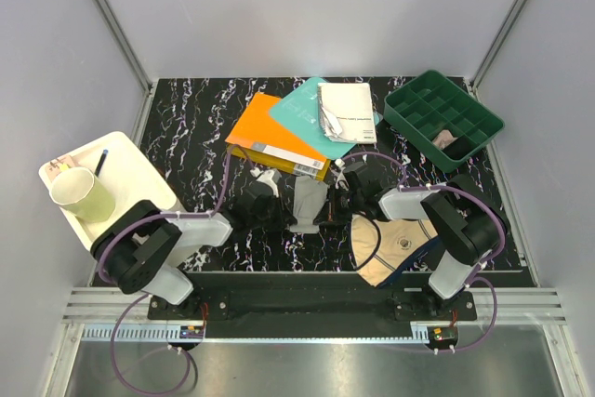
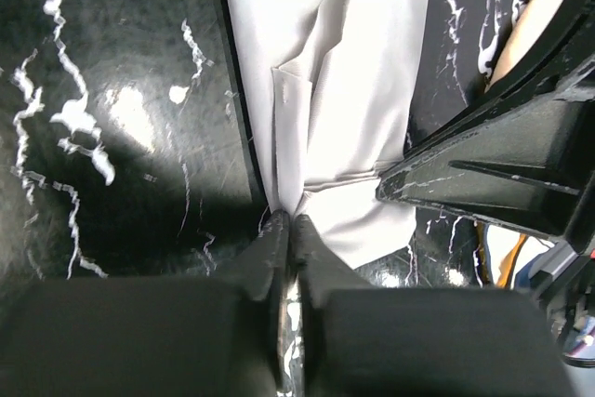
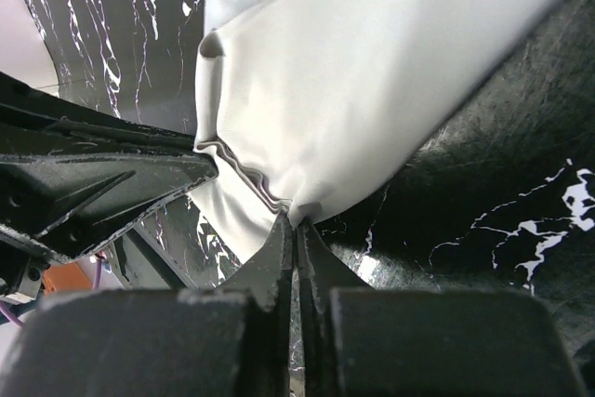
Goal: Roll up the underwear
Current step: Roll the underwear to the corner of the board.
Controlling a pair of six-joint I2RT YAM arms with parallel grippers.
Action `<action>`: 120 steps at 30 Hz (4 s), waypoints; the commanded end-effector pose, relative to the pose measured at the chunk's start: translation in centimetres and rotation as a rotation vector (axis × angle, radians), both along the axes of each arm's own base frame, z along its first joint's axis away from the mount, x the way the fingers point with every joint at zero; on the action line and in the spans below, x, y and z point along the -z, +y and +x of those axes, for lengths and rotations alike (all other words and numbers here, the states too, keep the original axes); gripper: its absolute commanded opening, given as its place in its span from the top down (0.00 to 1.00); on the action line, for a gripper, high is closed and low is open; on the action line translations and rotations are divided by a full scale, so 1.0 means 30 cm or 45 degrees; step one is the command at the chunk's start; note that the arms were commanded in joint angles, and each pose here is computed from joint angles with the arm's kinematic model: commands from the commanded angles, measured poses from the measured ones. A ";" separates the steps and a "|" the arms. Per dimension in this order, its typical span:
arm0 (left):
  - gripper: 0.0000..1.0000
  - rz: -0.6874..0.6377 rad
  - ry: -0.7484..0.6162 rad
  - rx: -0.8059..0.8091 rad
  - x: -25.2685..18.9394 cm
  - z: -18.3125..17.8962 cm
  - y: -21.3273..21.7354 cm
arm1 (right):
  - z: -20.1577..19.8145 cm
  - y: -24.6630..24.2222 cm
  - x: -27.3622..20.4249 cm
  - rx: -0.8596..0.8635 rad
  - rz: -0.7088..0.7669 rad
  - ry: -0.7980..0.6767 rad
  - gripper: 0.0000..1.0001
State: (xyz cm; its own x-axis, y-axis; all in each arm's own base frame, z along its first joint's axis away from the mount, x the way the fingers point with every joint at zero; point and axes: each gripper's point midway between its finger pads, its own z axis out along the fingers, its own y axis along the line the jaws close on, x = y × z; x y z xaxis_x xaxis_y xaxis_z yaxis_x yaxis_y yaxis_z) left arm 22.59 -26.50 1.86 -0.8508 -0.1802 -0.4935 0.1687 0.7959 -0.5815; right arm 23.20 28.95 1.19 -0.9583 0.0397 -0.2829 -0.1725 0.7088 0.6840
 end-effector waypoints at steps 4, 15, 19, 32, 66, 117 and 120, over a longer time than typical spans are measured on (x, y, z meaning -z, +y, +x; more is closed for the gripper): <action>1.00 -0.006 0.020 0.087 -0.021 0.010 -0.048 | -0.049 -0.106 0.031 -0.032 -0.242 0.008 0.71; 1.00 0.086 0.287 0.309 0.006 -0.154 -0.015 | -0.108 -0.032 -0.184 -0.355 -0.314 -0.517 0.31; 1.00 0.098 0.349 0.355 0.006 -0.189 -0.002 | -0.150 0.023 -0.212 -0.441 -0.338 -0.708 0.30; 1.00 0.055 0.415 0.378 0.002 -0.215 0.006 | -0.276 0.153 -0.185 -0.647 -0.426 -0.981 0.38; 0.56 -0.019 0.278 0.188 -0.104 -0.158 0.068 | -0.403 0.174 -0.024 -0.826 -0.409 -0.845 0.97; 0.53 -0.226 -0.067 0.428 -0.150 -0.244 -0.068 | -0.276 0.105 -0.032 -0.617 0.468 0.199 1.00; 0.53 -0.241 -0.071 0.446 -0.151 -0.251 -0.074 | -0.273 0.105 -0.021 -0.612 0.470 0.220 1.00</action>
